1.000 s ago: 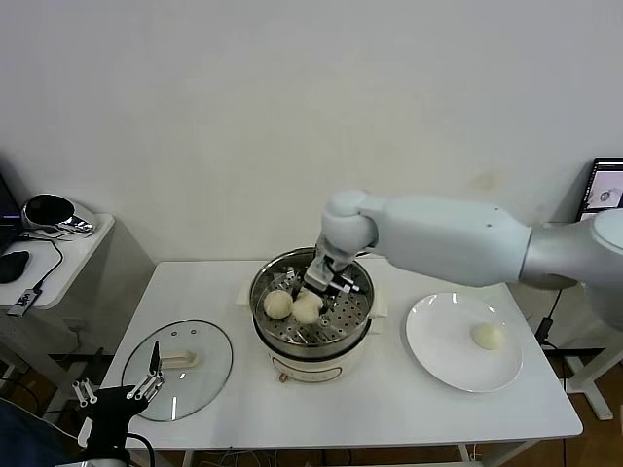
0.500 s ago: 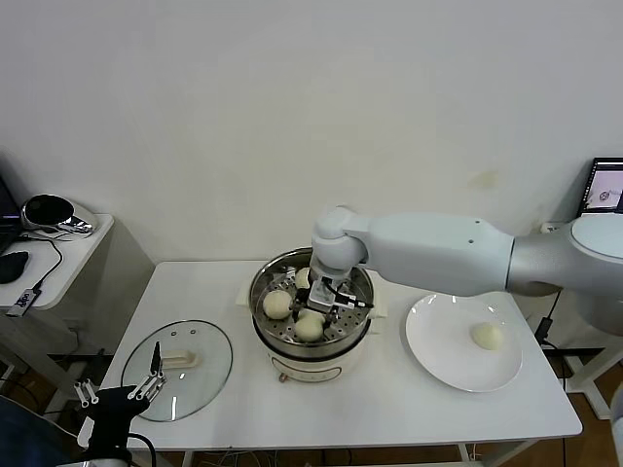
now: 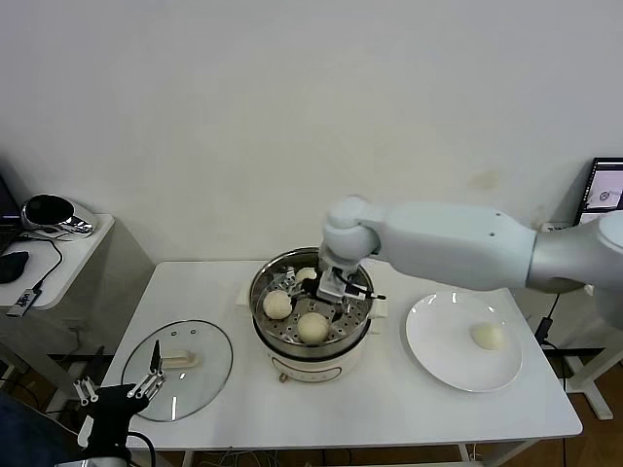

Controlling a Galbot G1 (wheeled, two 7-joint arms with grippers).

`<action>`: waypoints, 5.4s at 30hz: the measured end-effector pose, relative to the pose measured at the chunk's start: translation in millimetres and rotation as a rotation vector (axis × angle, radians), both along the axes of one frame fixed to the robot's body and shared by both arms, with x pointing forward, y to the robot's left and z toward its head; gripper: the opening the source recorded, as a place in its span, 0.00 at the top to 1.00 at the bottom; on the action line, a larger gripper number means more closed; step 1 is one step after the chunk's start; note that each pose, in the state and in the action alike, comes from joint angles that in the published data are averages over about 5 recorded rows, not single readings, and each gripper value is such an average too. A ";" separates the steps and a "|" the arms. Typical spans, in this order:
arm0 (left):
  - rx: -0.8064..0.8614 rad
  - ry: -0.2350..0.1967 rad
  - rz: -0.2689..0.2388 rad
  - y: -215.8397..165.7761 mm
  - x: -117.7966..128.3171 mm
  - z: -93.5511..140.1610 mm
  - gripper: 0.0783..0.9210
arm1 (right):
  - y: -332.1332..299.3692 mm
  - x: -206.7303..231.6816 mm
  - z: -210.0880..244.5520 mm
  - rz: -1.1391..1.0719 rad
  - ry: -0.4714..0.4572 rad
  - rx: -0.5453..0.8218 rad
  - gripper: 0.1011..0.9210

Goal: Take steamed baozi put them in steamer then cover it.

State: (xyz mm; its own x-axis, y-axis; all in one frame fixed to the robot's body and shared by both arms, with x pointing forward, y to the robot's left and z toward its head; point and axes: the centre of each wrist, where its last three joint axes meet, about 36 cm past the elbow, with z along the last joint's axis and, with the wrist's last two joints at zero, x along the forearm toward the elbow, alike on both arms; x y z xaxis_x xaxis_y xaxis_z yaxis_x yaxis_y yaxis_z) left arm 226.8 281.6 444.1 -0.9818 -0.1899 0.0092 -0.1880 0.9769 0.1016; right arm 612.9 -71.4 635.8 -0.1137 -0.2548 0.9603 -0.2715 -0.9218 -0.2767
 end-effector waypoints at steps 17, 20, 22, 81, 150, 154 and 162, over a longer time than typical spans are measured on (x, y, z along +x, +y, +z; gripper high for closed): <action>0.015 0.001 -0.043 -0.5 8.7 -3.1 0.12 | -186.0 -15.3 37.3 -0.712 0.002 0.127 0.12; 0.019 0.003 -0.048 -0.1 9.2 -3.6 0.12 | -222.3 -21.9 28.1 -0.816 -0.003 0.123 0.12; 0.021 0.005 -0.051 -0.1 8.9 -4.0 0.12 | -244.2 -25.9 20.4 -0.875 -0.005 0.120 0.12; 0.034 0.021 -0.025 -1.6 -4.2 -0.3 0.12 | -393.5 0.4 -184.1 -1.335 0.010 -0.007 0.36; -0.005 -0.011 -0.046 -12.6 10.1 -2.5 0.12 | -48.6 19.0 -33.8 -1.155 0.096 0.157 0.42; -0.005 -0.010 -0.045 -12.7 9.7 -2.7 0.12 | -44.5 20.6 -43.0 -1.155 0.092 0.156 0.42; -0.006 -0.008 -0.044 -12.8 8.3 -3.0 0.12 | -42.4 21.2 -49.3 -1.162 0.088 0.162 0.33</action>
State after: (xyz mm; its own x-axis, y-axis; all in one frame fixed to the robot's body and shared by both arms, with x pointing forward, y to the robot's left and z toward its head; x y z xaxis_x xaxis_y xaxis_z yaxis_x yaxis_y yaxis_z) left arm 235.0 268.8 441.1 -0.9892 -0.1466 0.0020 -0.1457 0.9848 0.0946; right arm 634.0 -113.8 586.5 -0.2927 -0.1613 0.9425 -0.9499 -0.0636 -0.3059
